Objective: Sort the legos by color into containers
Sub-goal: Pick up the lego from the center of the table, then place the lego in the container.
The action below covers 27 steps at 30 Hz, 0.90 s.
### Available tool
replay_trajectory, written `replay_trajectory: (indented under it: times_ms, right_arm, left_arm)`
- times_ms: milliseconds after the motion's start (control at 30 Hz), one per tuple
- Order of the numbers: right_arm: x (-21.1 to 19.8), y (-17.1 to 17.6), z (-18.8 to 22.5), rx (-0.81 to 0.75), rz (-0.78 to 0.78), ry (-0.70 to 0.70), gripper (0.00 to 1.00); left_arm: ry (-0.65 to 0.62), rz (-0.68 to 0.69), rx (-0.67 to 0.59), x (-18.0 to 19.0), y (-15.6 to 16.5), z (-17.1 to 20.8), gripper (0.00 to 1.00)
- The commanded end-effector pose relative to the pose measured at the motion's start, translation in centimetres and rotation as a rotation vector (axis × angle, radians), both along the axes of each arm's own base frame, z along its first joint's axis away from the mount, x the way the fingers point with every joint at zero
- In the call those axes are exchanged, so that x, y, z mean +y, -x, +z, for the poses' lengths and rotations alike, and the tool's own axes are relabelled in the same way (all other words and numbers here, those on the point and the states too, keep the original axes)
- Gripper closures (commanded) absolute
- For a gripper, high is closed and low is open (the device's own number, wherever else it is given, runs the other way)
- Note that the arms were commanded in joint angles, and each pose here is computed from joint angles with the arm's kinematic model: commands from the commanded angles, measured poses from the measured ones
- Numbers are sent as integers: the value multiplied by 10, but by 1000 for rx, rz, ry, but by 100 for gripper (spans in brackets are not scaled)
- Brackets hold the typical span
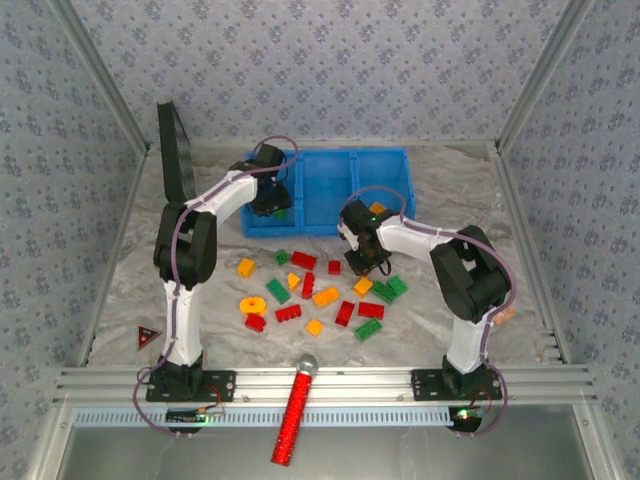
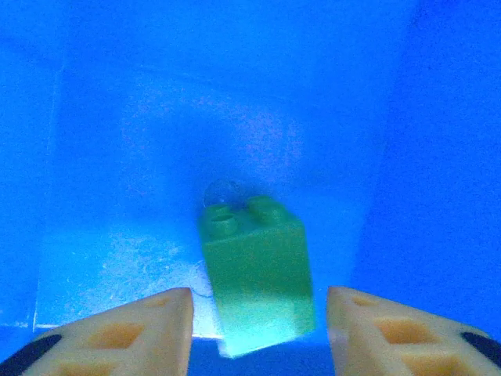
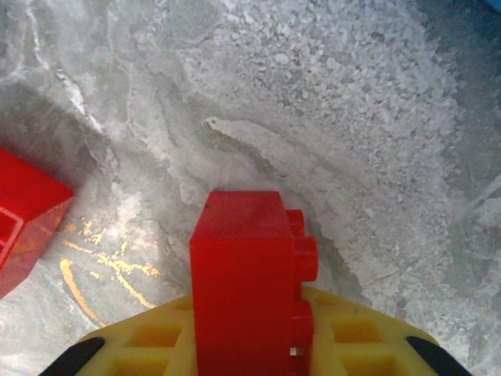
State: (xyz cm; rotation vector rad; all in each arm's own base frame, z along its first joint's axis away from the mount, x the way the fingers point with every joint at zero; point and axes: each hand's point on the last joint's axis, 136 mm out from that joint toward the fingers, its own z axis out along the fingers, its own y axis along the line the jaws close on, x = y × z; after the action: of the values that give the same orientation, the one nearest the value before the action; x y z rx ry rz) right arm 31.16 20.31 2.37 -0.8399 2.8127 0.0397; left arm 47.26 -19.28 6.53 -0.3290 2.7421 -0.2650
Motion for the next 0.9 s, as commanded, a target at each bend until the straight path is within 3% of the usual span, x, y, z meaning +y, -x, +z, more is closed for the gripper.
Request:
replay_trajectory:
  times_ms: [0,433,667,867]
  right_arm:
    - [6,-4,34,-35,-12,-53,76]
    - [26,-38,125,-215,-49,-206,76]
    - [49,-73,144,-273,-56,-235,76]
    - [68,-102,136,-273,-50,-221,75]
  left_arm:
    - [20,-4,-52,1,-8,29,46]
    - [59,-64,-247,8,2,147,40]
    - [48,-78,-303,31,54,186,38]
    - [8,-87,-233,61,124,162,31]
